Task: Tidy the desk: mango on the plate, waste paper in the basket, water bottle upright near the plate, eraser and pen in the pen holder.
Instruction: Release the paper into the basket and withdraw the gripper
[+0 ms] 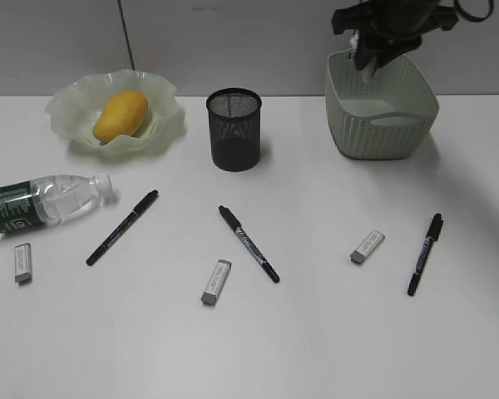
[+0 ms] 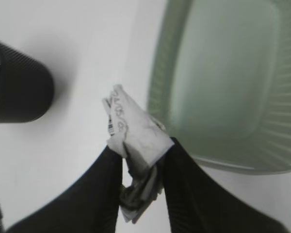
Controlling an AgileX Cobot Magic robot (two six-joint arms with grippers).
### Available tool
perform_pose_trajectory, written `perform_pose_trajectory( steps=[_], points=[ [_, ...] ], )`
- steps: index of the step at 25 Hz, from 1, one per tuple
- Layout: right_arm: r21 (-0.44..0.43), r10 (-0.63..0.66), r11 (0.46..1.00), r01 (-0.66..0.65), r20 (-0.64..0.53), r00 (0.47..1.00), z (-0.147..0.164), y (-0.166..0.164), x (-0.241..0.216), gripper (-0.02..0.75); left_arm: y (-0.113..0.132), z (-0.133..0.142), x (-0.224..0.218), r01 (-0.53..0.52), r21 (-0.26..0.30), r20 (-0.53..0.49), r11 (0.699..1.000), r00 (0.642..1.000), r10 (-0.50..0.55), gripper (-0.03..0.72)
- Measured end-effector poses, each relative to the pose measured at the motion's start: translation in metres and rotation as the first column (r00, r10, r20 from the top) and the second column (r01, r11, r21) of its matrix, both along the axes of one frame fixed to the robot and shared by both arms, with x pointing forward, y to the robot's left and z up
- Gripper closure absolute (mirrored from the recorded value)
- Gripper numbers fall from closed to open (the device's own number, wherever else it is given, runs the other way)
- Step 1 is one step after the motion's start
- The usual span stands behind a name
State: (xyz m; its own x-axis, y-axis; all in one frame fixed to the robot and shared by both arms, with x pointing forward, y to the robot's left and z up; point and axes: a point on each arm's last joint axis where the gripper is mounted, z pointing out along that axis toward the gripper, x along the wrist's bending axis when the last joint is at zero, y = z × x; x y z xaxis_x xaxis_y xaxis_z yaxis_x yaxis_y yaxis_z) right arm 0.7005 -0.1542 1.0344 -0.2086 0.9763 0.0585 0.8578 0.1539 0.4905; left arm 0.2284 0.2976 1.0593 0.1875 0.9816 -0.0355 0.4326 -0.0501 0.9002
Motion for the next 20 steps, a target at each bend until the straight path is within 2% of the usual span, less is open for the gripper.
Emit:
perform_pose_trajectory(
  steps=[6,12,15,18,20],
  points=[
    [0.028,-0.134,0.991,0.132,0.085,0.987,0.005,-0.061,0.023,0.506,0.0,0.0,0.0,0.0,0.0,0.0,1.0,1.0,0.0,0.217],
    [0.047,-0.155,0.988,0.15,0.129,0.979,-0.015,-0.068,0.038,0.454,0.0,0.0,0.0,0.0,0.0,0.001,1.0,1.0,0.0,0.221],
    [0.049,-0.157,0.987,0.152,0.114,0.981,-0.031,-0.067,0.043,0.359,0.0,0.0,0.0,0.0,0.0,0.001,1.0,1.0,0.0,0.222],
    [0.049,-0.156,0.987,0.151,0.111,0.981,-0.036,-0.066,0.045,0.168,0.0,0.0,0.0,0.0,0.0,0.001,1.0,1.0,0.0,0.222],
    [0.05,-0.154,0.988,0.149,0.121,0.981,-0.034,-0.066,0.045,0.106,0.0,0.0,0.0,0.0,0.0,0.002,1.0,1.0,0.0,0.222]
  ],
)
